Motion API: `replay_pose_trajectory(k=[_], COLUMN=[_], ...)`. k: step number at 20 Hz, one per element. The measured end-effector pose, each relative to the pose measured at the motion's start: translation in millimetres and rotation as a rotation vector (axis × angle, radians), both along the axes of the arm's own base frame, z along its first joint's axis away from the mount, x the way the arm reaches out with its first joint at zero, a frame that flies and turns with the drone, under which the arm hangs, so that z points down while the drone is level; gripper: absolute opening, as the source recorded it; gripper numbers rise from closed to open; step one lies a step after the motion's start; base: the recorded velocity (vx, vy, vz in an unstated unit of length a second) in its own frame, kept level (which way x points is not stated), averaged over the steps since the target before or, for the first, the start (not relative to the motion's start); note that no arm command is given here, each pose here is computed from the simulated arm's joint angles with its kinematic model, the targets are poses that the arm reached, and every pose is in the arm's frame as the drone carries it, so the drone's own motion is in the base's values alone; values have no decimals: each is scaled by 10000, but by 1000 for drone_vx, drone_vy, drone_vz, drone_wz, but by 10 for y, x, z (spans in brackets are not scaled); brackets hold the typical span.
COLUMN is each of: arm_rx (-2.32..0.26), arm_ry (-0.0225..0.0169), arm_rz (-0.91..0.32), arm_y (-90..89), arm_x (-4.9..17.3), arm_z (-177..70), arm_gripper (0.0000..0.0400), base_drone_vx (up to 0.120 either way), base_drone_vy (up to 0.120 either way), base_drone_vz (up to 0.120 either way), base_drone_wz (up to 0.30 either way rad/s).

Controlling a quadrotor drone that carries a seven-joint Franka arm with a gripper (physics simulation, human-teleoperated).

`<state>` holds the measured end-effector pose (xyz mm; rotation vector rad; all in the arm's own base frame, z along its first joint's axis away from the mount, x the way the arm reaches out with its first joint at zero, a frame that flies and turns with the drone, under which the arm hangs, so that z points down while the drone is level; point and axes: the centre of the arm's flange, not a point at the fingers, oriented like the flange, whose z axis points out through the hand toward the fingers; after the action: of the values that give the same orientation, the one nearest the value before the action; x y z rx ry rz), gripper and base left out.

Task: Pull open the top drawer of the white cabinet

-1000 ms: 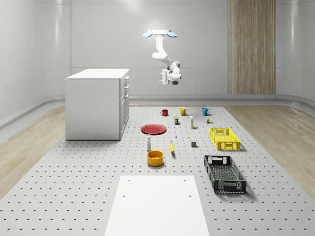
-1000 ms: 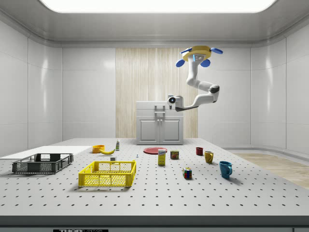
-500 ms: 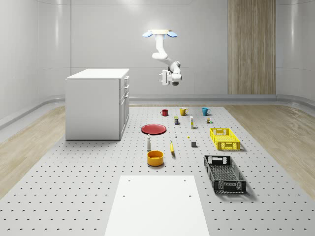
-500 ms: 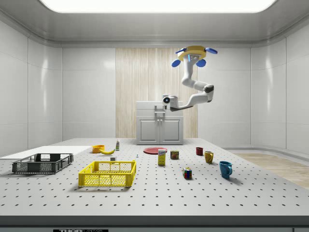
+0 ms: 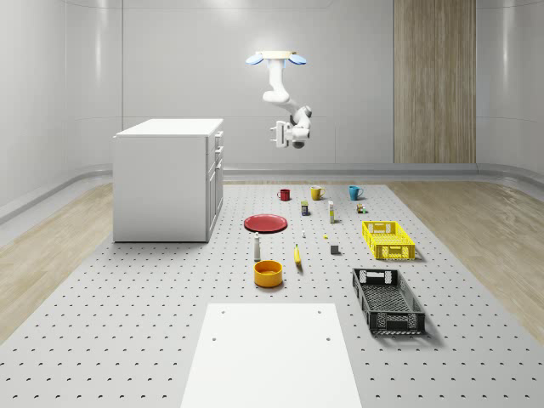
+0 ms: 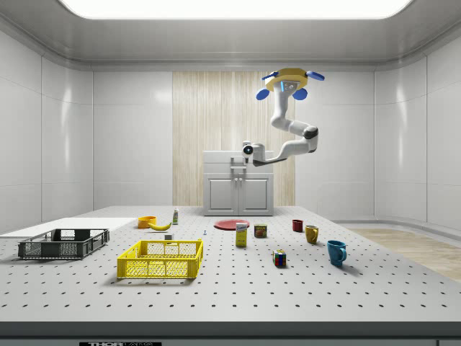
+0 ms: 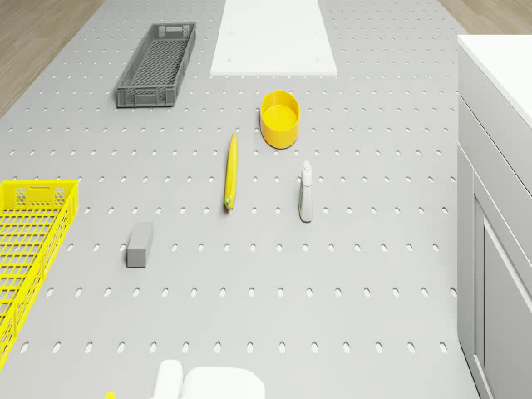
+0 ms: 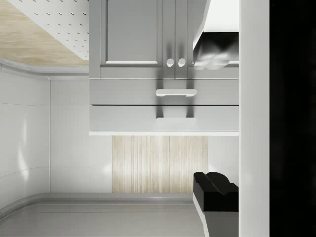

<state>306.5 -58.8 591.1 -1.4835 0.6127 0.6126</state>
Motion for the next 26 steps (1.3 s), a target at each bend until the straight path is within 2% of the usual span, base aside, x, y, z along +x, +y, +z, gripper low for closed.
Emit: replay_pose_trajectory(k=[26], arm_rx=[10], arm_ry=[-4], arm_rz=[3], arm_y=[1328], arm_x=[-5], arm_z=[3], arm_gripper=[305], base_drone_vx=[0], base_drone_vy=[0], base_drone_vz=[0], base_drone_wz=[0])
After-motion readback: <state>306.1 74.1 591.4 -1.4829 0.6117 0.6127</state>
